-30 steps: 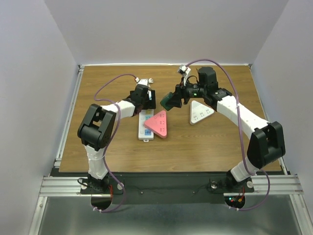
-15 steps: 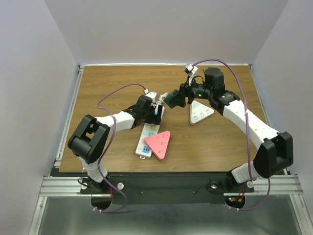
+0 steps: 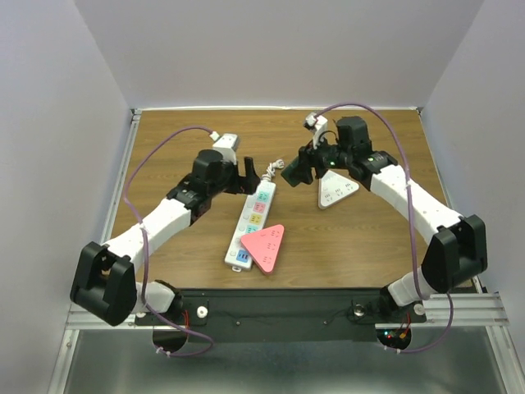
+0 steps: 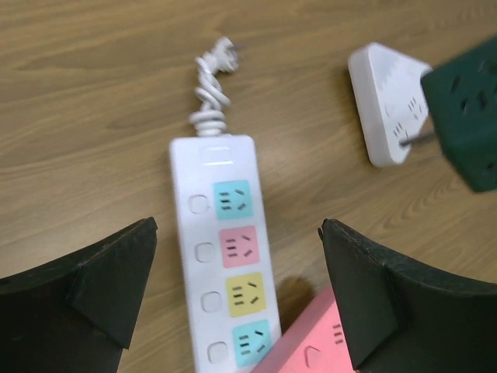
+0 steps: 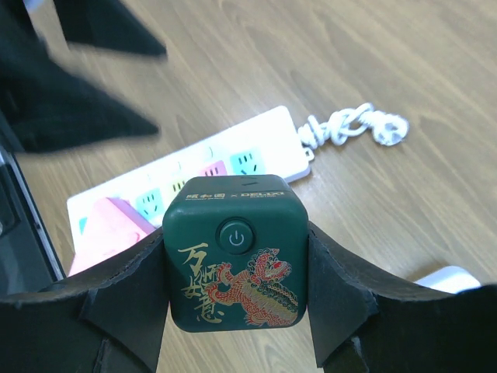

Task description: Insert the plug

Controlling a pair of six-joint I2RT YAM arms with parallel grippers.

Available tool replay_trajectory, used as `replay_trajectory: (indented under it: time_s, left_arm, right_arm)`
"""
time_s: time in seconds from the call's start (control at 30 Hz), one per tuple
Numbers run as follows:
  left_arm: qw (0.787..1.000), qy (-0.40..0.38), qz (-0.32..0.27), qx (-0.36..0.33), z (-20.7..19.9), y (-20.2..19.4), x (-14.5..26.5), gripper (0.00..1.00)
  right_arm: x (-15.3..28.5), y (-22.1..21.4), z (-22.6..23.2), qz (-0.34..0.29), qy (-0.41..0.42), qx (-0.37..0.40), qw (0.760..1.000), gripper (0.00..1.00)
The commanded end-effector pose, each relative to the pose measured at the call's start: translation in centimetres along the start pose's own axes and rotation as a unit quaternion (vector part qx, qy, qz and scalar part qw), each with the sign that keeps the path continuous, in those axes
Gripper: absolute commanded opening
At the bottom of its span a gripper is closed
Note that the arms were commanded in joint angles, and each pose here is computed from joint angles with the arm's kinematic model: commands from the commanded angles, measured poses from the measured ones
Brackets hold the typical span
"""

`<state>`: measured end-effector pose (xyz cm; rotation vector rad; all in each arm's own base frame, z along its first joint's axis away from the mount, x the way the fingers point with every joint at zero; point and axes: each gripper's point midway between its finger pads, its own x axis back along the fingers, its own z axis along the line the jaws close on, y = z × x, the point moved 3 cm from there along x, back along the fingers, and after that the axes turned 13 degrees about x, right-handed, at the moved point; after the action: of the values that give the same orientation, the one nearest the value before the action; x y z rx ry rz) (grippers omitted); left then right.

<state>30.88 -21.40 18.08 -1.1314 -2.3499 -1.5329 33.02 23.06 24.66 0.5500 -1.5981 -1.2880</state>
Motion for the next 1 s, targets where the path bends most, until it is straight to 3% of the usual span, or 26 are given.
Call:
replay_trajectory:
  time_s: [0.0,0.2,0.6,0.97]
  left_arm:
    - [0.997,0.026,-0.02,0.066,3.4,0.8,1.1,0.99]
    - [0.994,0.031,-0.023,0.101,6.2,0.5,2.2,0.99]
    - [0.994,0.002,-0.012,0.112,6.2,0.3,2.5,0.99]
    - [0.993,-0.001,-0.001,0.116,6.7,-0.1,1.9,0.99]
  right_arm:
    - [-2.1,0.0,1.3,0.029,0.017,0.042,0.999,0.0]
    - [-5.0,-1.5,3.5,0.058,0.05,0.078,0.994,0.0]
    - [-10.2,-3.4,7.2,0.095,0.099,0.169,0.976,0.01]
    - [-12.1,-4.7,7.0,0.113,0.098,0.183,0.972,0.02]
